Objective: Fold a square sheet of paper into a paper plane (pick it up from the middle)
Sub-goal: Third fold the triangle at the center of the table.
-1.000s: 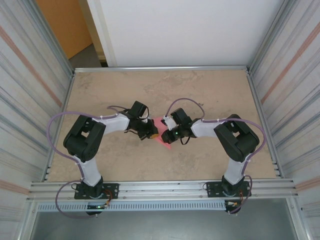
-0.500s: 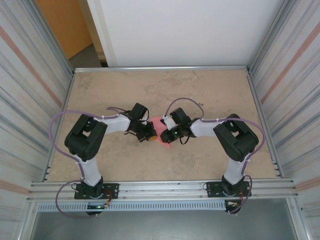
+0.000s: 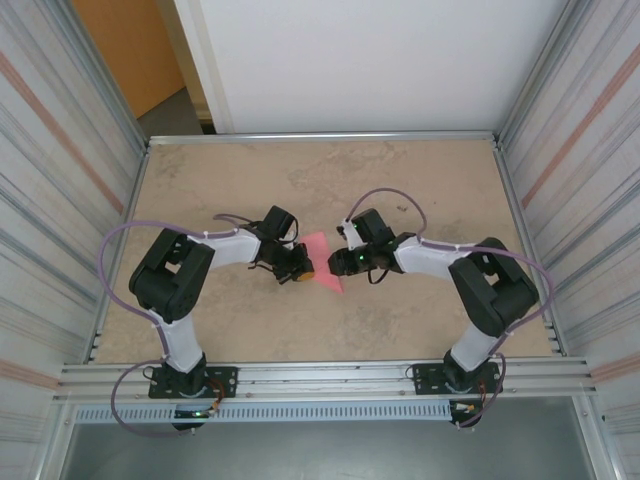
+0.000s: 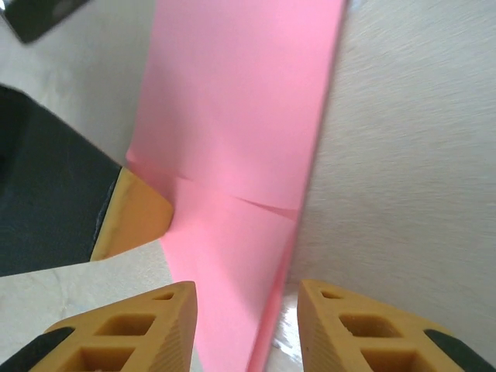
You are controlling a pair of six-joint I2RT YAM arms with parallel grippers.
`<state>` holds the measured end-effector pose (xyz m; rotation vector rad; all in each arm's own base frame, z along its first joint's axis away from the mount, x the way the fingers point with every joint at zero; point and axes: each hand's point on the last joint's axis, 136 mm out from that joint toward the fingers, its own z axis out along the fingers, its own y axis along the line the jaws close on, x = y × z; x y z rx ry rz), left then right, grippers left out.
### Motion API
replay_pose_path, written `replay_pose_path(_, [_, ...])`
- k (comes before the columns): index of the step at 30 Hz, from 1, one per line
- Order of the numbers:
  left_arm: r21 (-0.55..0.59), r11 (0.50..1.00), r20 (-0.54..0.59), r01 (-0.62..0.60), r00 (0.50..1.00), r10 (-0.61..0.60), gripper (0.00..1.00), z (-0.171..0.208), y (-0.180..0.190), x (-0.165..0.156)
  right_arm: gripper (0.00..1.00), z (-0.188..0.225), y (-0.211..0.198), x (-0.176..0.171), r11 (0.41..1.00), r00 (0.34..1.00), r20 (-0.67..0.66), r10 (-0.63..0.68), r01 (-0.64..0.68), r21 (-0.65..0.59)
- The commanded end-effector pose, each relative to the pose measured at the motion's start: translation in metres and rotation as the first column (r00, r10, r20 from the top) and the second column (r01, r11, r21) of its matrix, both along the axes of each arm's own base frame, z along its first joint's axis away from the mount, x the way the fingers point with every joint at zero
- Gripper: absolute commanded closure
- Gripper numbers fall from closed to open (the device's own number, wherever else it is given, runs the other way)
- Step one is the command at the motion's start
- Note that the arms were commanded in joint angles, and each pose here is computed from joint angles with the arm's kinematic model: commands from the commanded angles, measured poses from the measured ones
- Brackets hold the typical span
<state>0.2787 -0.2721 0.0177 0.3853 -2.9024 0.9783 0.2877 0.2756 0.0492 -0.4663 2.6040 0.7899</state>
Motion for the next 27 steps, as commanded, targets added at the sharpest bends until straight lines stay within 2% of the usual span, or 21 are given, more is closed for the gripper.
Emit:
replay_pose_path(1, [0.128,0.991,-0.055,-0.024,0.998,0.031,1.00,-0.032,0.024,-0.013,0.66,0.009,-0.016,-0.005,0.994,0.994,-0.031,-0.108,0.107,-0.020])
replay_pose_path(6, [0.128,0.991,-0.052,-0.029,0.998,0.036,1.00,-0.033,0.024,-0.013,0.72,0.021,0.006,-0.028,0.997,0.996,-0.084,-0.019,0.025,0.070])
replay_pose_path(15, [0.125,0.992,-0.055,-0.029,0.998,0.036,1.00,-0.036,0.025,-0.015,0.92,-0.003,0.041,-0.042,0.988,0.971,-0.214,0.109,-0.081,0.135])
replay_pose_path(27, [0.137,0.990,-0.065,-0.026,0.997,0.035,1.00,-0.039,0.027,-0.018,0.95,-0.022,0.037,-0.030,0.990,0.963,-0.249,0.105,-0.076,0.123])
